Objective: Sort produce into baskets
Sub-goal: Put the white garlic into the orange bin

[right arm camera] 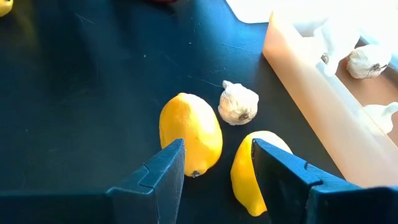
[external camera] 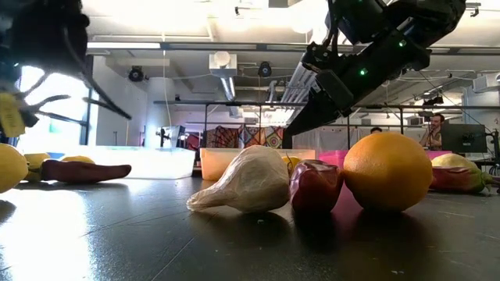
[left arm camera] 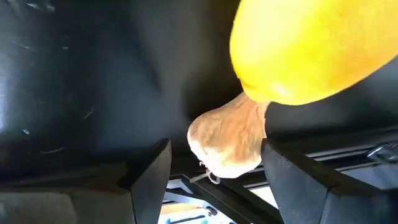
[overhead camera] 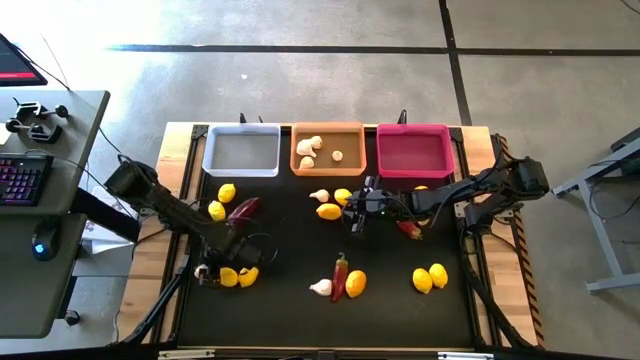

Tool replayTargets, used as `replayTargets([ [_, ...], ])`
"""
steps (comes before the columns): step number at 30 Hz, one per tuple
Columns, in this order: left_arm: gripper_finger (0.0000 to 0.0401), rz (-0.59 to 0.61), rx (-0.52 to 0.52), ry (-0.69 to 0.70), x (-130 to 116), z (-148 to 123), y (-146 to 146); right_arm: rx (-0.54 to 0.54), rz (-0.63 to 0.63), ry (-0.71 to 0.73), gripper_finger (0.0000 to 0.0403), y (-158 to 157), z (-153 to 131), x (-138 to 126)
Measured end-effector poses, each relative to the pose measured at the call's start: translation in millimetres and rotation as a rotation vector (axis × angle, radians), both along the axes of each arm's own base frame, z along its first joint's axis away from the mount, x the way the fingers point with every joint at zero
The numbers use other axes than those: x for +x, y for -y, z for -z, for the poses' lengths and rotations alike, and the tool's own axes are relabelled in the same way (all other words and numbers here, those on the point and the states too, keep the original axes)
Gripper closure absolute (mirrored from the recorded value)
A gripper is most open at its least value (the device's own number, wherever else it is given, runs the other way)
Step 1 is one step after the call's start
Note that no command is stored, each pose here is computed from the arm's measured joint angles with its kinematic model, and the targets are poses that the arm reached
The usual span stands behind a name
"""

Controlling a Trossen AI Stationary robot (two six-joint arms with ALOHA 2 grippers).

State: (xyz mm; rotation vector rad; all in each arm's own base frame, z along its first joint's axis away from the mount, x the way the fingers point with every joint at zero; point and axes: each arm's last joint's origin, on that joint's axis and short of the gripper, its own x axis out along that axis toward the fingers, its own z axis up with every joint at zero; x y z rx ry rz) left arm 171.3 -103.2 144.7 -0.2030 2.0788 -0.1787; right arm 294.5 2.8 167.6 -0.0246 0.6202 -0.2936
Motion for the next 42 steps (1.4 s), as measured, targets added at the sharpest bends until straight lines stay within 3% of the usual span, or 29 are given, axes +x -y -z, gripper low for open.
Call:
replayTargets([
  [12, 0.0182, 0.151, -0.024, -0.053, -7, 9, 11, 0.003, 0.002, 0.001, 0.0224, 0, 0, 0],
  [26, 0.0281, 0.203, -0.043, -0.133, -7, 1, -1, 0.002, 0.001, -0.001, 0.0224, 0, 0, 0],
  [33, 0.0281, 0.23, -0.066, -0.002, 21, -14, -10, -0.012, -0.008, -0.024, 0.0224, 0, 1, -1],
  [42, 0.0281, 0.208, -0.044, 0.182, 58, -29, -51, -0.026, -0.017, -0.095, 0.0224, 0, 4, -7],
])
